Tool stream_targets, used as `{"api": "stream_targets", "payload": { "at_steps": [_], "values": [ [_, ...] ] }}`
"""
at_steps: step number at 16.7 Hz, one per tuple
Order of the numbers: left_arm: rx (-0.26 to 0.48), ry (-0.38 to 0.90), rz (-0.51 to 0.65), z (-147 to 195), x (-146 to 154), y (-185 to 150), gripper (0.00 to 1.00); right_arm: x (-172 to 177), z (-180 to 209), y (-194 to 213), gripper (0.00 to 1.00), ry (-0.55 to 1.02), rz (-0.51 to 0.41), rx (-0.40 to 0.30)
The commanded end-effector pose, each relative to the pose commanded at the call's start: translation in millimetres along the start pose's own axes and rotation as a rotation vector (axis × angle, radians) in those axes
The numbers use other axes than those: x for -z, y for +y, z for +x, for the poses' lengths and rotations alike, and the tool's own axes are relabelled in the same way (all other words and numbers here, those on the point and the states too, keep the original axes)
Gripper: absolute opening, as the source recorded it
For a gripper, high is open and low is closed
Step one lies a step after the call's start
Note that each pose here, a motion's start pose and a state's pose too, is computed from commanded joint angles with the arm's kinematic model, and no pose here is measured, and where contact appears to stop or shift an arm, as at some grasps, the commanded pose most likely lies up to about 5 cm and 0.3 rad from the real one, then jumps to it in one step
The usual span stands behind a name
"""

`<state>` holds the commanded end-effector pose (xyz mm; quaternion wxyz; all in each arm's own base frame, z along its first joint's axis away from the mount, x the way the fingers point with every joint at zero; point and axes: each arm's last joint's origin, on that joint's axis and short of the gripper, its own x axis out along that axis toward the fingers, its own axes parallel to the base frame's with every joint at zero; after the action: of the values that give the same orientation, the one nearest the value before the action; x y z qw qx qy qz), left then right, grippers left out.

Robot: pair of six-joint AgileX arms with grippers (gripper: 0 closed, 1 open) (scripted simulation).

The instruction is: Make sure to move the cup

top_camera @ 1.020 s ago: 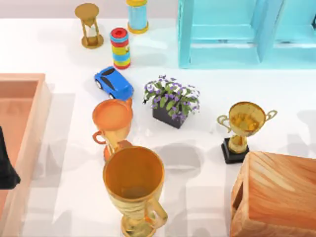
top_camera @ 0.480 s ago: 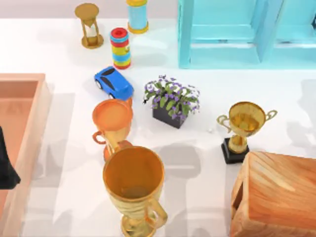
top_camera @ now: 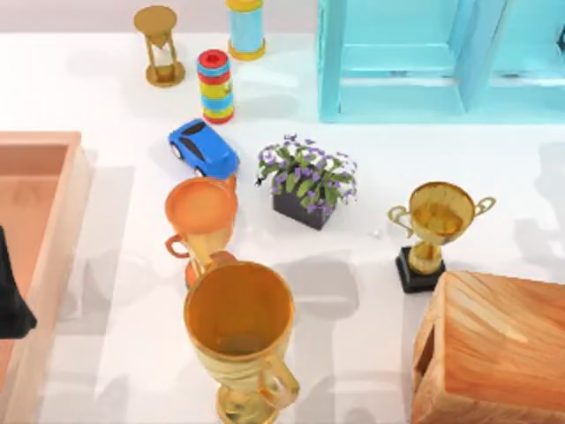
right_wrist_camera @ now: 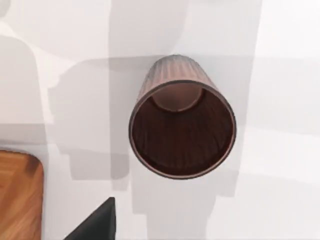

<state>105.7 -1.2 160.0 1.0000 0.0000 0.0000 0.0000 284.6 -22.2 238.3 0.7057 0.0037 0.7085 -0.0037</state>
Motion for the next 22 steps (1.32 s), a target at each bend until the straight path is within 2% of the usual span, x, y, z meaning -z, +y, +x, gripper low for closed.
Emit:
{"api": "stream_targets", "payload": {
  "at_steps": [8, 14, 22],
  "values": [
    [0.000, 0.000, 0.000, 0.0, 0.0, 0.0, 1.00, -1.3, 79.6, -0.7, 1.00, -0.009, -0.001, 0.001],
    [0.000, 0.000, 0.000, 0.0, 0.0, 0.0, 1.00, 0.4, 89.3, -0.6, 1.00, -0.003, -0.001, 0.000],
    [0.000, 0.000, 0.000, 0.0, 0.0, 0.0, 1.00, 0.4, 89.3, -0.6, 0.40, -0.003, -0.001, 0.000]
  ]
}}
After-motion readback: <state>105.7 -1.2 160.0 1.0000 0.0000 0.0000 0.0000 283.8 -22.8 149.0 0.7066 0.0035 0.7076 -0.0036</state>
